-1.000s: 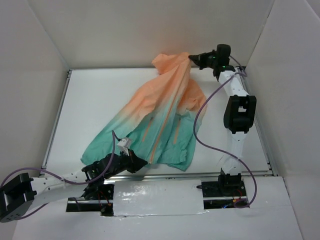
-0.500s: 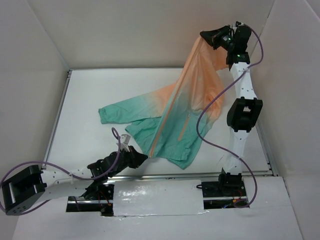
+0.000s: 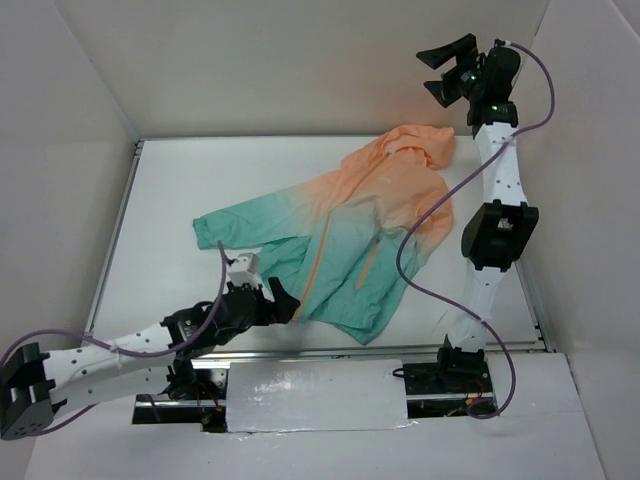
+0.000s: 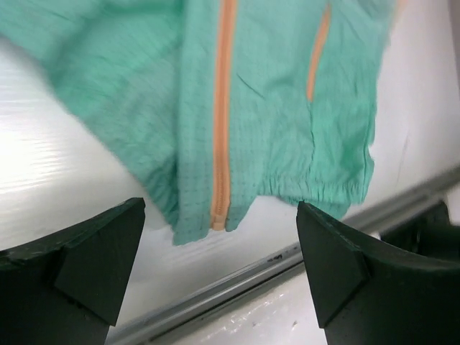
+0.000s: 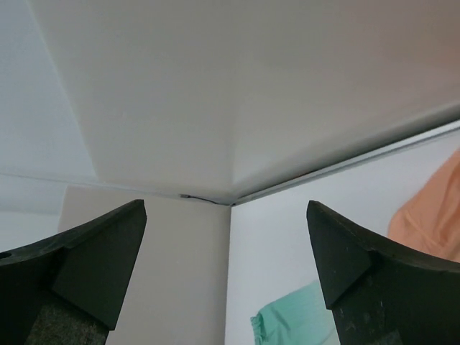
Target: Zip up the jacket
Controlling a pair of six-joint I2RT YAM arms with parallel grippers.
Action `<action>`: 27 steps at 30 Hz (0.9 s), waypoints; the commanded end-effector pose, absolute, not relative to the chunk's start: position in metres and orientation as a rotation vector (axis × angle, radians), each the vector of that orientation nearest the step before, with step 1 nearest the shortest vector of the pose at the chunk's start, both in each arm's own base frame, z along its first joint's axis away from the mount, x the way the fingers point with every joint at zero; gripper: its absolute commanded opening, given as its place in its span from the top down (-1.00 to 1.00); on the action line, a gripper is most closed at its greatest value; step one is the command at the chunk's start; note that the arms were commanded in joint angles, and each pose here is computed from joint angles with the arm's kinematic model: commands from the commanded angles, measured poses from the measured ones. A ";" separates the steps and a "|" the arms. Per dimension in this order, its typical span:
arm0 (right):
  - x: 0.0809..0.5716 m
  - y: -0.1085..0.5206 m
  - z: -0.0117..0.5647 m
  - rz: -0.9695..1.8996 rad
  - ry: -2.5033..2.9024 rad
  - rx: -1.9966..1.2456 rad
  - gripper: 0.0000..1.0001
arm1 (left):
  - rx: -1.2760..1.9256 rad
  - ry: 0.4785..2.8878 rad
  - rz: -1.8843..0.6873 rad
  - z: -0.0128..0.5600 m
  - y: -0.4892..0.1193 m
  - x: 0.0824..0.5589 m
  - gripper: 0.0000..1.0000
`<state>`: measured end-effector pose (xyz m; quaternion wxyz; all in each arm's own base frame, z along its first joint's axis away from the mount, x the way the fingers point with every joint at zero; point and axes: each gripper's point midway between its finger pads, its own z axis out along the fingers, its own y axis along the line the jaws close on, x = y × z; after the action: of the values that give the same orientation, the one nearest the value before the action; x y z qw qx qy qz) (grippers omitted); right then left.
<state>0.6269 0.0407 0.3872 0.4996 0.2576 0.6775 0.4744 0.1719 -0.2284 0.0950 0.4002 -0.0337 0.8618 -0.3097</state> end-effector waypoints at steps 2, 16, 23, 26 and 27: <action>0.510 0.051 0.496 0.877 1.619 0.450 -1.00 | -0.330 2.128 -0.401 0.140 -0.157 0.196 -0.99; 0.190 0.040 0.401 0.428 1.608 0.302 -1.00 | -0.571 1.784 -0.067 0.373 -0.017 0.249 -0.99; 0.113 0.006 0.382 0.354 1.574 0.326 -1.00 | -0.598 1.748 0.092 0.378 0.035 0.186 -0.99; 0.103 -0.005 0.376 0.298 1.592 0.332 -1.00 | -0.605 1.743 0.109 0.365 0.048 0.162 -0.99; 0.102 -0.002 0.376 0.323 1.597 0.316 -1.00 | -0.605 1.761 0.120 0.358 0.050 0.156 -0.99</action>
<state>0.1101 0.0093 0.3895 0.6885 0.1435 0.6886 0.1767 0.1787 0.0310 0.3786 0.6144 -0.2682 0.7420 0.0012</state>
